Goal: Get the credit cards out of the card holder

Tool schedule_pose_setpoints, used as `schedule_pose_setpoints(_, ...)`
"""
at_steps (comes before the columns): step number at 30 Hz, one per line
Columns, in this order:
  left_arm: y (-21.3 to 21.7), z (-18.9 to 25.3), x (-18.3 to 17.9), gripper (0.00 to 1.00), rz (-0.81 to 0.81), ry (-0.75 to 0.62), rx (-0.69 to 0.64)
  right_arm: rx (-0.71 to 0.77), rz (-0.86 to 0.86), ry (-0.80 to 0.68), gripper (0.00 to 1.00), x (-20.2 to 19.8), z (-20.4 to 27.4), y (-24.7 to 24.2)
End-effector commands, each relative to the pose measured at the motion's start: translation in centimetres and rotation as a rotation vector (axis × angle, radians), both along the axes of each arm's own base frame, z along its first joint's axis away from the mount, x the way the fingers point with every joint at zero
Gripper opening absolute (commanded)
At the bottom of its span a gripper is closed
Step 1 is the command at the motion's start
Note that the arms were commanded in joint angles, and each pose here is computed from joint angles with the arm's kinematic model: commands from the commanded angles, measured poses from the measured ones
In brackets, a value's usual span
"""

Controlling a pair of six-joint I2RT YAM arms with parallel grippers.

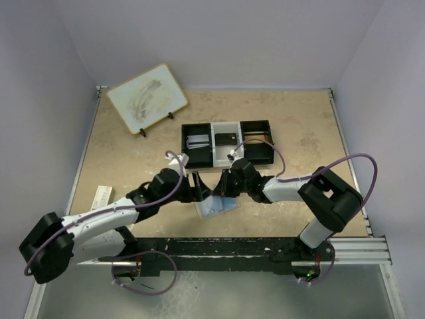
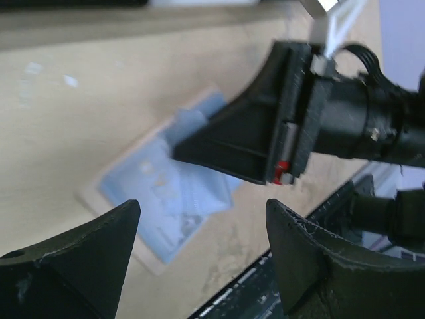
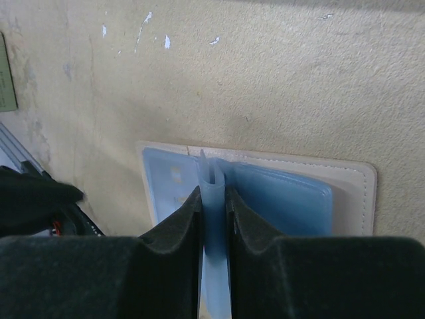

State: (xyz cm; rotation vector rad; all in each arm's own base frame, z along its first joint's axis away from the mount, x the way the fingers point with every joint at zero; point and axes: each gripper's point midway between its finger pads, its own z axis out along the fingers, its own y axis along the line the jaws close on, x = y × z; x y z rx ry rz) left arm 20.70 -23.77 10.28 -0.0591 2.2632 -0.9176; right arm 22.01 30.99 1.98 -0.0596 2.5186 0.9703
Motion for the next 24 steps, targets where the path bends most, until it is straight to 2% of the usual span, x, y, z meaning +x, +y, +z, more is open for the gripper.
schedule_pose_setpoints(1,-4.7,2.1,0.2,0.74,0.001,-0.058,-0.194,0.014,0.000,0.041,0.21,-0.9,-0.6,-0.6)
schedule_pose_setpoints(4,-5.3,0.5,0.0,0.74,0.018,-0.042,-0.215,0.014,-0.003,0.048,0.21,-1.1,-0.9,-0.8)
schedule_pose_setpoints(8,-5.7,-2.4,-0.4,0.73,0.004,-0.004,-0.130,0.014,-0.006,0.055,0.21,-1.1,-1.2,-1.0)
schedule_pose_setpoints(15,-6.1,-5.8,-1.2,0.69,-0.009,0.038,-0.080,0.017,-0.008,0.066,0.21,-1.1,-1.5,-1.0)
schedule_pose_setpoints(21,-4.1,-8.4,-2.0,0.67,0.070,0.078,-0.025,0.045,0.002,0.080,0.25,-1.3,-1.5,-0.8)
schedule_pose_setpoints(24,-3.2,-8.6,-2.4,0.67,0.106,0.076,-0.052,0.058,0.015,0.089,0.28,-1.6,-1.6,-0.7)
